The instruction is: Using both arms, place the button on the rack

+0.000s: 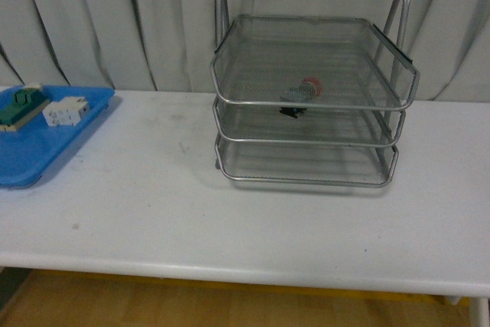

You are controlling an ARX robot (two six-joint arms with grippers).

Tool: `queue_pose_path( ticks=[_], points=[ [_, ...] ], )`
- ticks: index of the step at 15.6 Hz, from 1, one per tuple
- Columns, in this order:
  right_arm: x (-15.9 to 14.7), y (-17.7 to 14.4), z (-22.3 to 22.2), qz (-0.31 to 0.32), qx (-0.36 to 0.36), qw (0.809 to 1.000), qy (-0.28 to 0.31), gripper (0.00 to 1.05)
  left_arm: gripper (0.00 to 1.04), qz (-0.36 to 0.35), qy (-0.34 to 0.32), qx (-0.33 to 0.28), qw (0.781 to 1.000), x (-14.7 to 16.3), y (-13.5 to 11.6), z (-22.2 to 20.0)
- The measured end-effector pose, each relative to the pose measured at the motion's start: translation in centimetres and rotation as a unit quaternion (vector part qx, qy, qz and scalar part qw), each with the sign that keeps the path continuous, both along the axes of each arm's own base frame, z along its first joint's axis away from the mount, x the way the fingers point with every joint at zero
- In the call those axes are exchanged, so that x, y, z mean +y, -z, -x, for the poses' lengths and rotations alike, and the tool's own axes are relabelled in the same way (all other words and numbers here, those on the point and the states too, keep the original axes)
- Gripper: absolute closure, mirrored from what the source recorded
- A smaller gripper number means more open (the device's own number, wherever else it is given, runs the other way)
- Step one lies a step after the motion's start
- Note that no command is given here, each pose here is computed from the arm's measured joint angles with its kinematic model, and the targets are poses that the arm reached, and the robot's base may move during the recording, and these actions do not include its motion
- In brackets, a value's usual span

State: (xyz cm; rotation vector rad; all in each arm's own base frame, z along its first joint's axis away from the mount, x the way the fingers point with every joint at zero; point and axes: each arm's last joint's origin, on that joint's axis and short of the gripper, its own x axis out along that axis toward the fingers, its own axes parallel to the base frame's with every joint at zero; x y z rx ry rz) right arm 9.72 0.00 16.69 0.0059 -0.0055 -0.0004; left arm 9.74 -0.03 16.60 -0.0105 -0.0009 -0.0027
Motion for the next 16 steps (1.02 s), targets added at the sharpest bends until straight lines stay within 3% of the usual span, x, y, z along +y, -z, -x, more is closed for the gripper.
queue_pose_path(
  ticks=[1,6,12,16],
  points=[
    [0.0,0.0,0.0,0.0,0.0,1.0,0.0,1.03,0.07,0.0,0.0,0.0,1.0,0.0,0.0,0.0],
    [0.0,0.0,0.0,0.0,0.0,1.0,0.0,0.82,0.07,0.0,0.0,0.0,1.0,0.0,0.0,0.0],
    [0.0,0.0,0.0,0.0,0.0,1.0,0.0,0.07,0.07,0.0,0.0,0.0,1.0,0.0,0.0,0.0],
    [0.0,0.0,0.0,0.0,0.0,1.0,0.0,0.06,0.07,0.0,0.0,0.0,1.0,0.0,0.0,0.0]
  ],
)
